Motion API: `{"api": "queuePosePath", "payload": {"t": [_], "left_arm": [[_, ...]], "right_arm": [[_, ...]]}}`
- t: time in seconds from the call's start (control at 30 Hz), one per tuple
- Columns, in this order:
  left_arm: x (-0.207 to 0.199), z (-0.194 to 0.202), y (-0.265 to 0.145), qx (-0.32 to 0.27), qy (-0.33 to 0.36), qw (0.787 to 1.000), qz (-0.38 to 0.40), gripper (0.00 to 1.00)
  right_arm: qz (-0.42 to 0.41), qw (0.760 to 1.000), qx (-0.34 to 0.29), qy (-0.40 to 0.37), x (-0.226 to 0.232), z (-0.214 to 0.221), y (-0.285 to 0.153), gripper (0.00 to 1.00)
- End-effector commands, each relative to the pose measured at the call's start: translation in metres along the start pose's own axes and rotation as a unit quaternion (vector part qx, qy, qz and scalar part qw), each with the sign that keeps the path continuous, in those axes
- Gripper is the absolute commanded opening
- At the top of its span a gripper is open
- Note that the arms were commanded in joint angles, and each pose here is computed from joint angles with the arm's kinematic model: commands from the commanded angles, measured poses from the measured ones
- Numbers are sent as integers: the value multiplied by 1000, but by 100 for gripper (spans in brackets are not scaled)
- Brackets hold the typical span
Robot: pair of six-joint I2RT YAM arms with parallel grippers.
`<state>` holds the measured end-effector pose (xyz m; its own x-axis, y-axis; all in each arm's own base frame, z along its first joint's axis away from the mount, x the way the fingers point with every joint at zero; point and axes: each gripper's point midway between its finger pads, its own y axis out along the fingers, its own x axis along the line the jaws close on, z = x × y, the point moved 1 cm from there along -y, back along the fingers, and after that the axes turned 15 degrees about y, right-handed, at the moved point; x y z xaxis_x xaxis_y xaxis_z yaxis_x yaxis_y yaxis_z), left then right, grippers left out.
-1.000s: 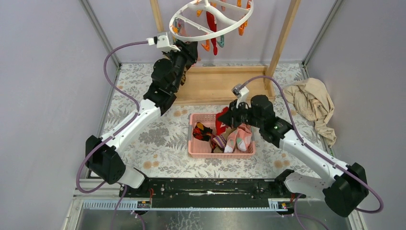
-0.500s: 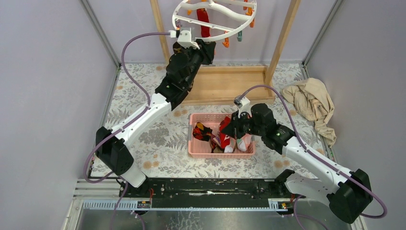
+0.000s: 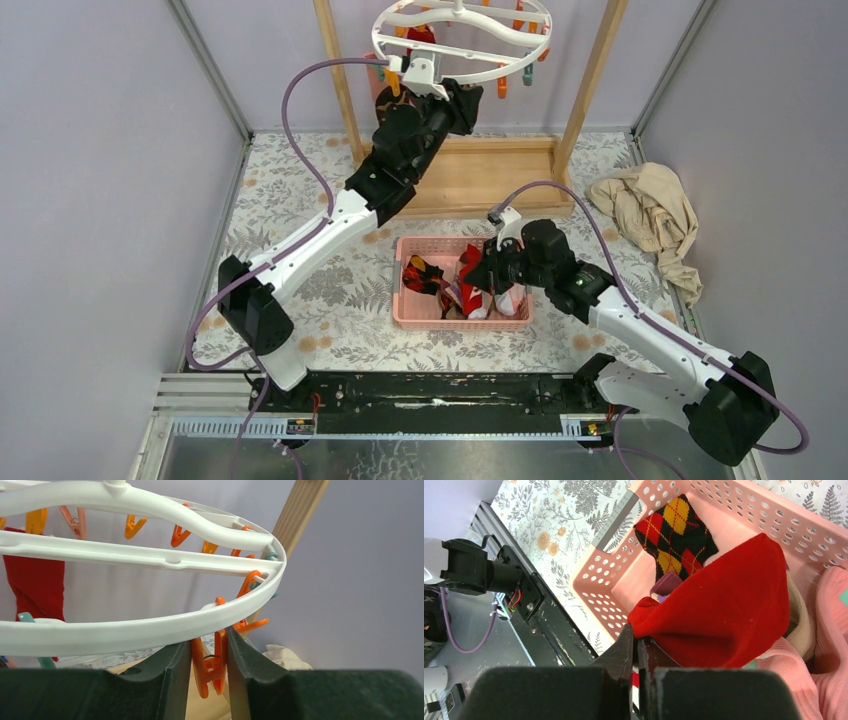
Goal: Remove the socks clipped to the hanger
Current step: Place the sock in the bin.
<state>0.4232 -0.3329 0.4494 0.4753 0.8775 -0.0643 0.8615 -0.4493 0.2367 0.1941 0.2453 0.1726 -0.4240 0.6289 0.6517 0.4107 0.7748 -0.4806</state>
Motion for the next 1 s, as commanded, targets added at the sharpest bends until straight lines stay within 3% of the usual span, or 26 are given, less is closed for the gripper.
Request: {"api": "queuePosePath", "payload": {"t": [0.0,0.3,0.37,0.5,0.77,0.9,0.97], "left_arm": [[-16,-4,4,-1,18,1000,14,35],[-29,9,6,15,24,999,17,38],[-29,8,3,15,23,999,16,47],[-26,5,-6,18,24,999,17,68],[-32,-11,-30,31,19,998,55,83],[-36,-17,-46,37,10,996,78,87],[-37,-21,-55,36,5,996,87,95]], "right_arm": [[17,1000,0,4,-9,4,6,0],[56,998,19,21,-39,18,32,0],[70,997,26,24,-48,22,39,1],[119,991,43,39,-73,32,52,19],[155,986,38,42,-78,23,50,53],[149,988,16,29,-59,0,34,62],[138,990,3,22,-46,-11,25,65]]}}
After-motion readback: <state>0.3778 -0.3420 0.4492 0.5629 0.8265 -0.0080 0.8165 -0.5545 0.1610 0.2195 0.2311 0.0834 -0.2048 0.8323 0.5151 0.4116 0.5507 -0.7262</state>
